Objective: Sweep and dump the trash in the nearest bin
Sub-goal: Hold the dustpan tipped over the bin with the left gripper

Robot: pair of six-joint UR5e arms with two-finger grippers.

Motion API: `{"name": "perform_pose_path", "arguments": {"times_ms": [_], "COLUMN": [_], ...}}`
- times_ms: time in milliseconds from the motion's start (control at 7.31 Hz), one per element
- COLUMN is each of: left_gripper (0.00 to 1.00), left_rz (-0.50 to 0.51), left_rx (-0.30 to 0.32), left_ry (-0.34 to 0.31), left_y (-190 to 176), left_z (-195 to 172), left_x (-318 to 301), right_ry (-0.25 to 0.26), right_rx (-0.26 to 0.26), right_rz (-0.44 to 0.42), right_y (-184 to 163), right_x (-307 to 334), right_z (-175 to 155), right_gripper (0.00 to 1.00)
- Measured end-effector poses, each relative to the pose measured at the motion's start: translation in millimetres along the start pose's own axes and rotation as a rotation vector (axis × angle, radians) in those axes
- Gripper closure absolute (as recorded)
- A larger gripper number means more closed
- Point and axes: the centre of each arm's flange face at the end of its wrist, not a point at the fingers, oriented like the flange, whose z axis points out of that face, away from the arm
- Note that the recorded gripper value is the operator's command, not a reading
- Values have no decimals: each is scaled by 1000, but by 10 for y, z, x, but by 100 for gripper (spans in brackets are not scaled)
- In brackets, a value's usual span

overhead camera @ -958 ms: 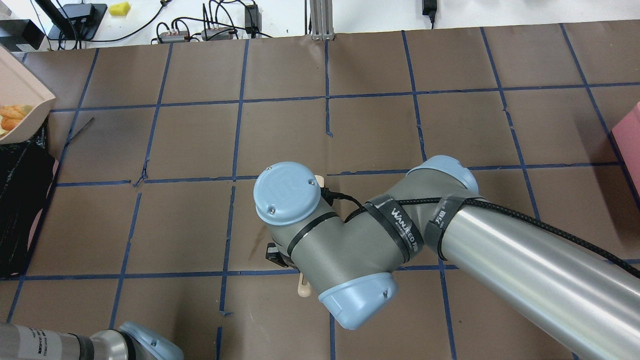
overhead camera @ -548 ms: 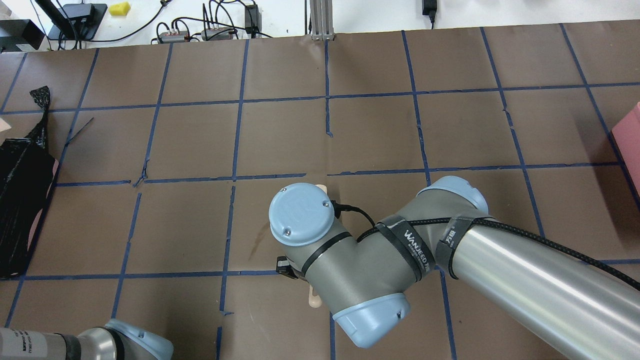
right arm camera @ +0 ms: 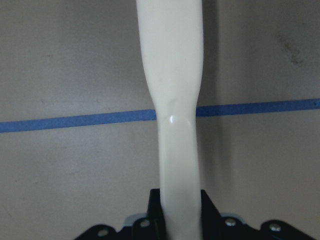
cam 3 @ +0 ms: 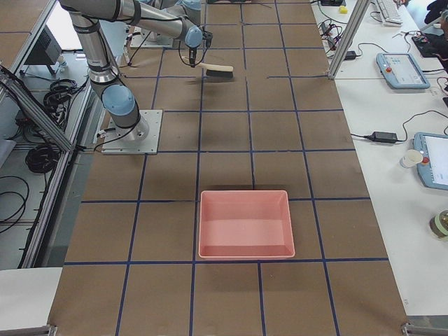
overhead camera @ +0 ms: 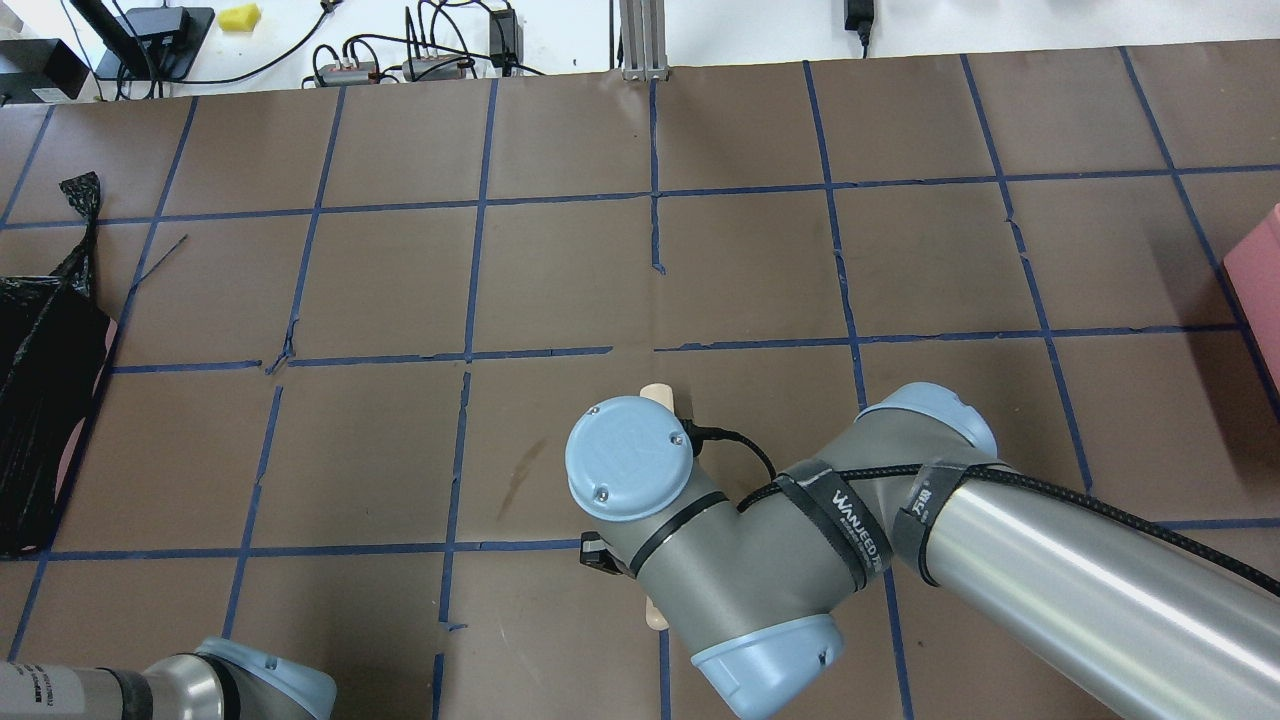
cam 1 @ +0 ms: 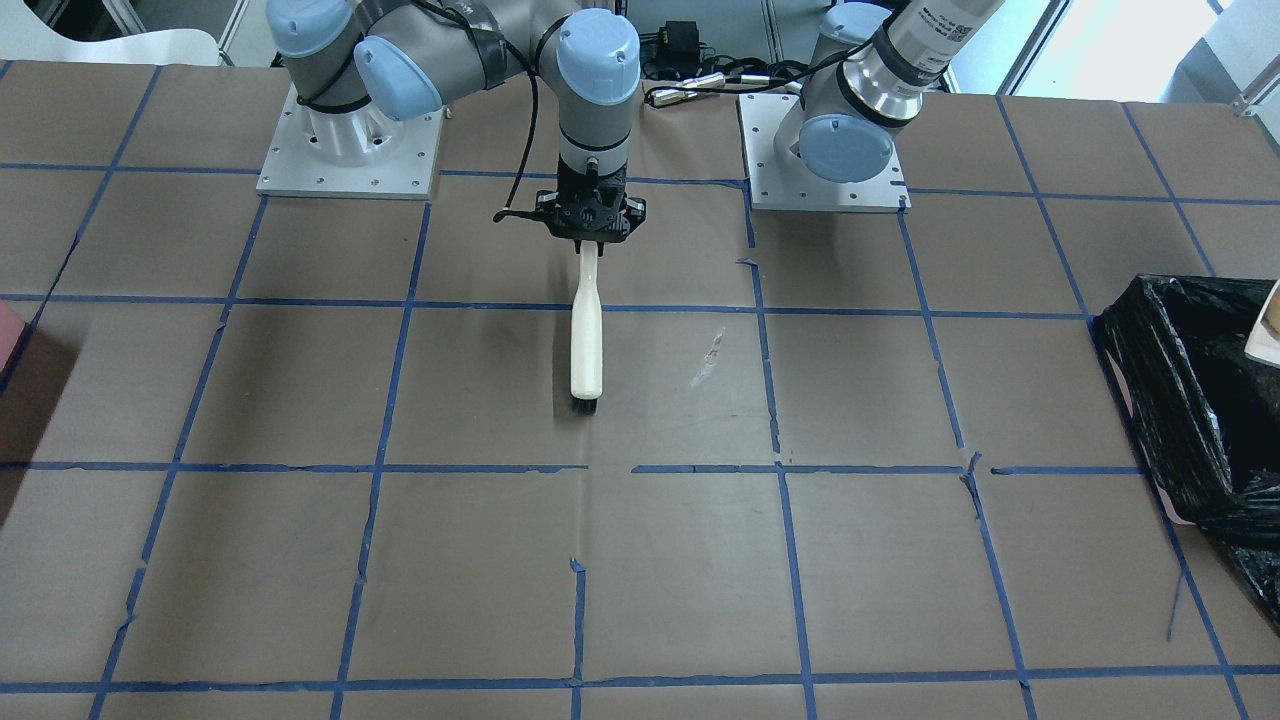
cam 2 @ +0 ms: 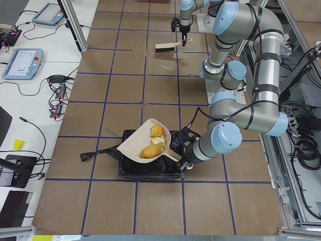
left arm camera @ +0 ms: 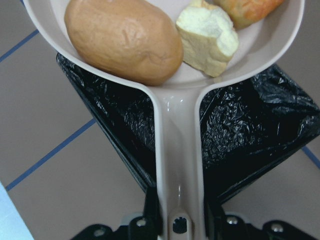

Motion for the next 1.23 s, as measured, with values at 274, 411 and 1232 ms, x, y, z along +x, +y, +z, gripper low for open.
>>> {"name": "perform_pose_path", "arguments": {"times_ms": [274,411,1232], "left_gripper": [92,92,92], "left_rz": [-52,-72,-26], "left_rx": [-111,-135,-385], "left_ry": [-34,-50,-64], "left_y": [88,79,-365], "left_z": [-46,-66,28], "left_x": [-27,-41,179], "right_ry": [-3,-13,-29], "right_rx": [6,14,13], "right_rz": [-3,-2,2], "right_y": [0,-14,1], "right_x": [2,-5,34], "right_z": [5,-10,85], "right_gripper": [77,77,77]}}
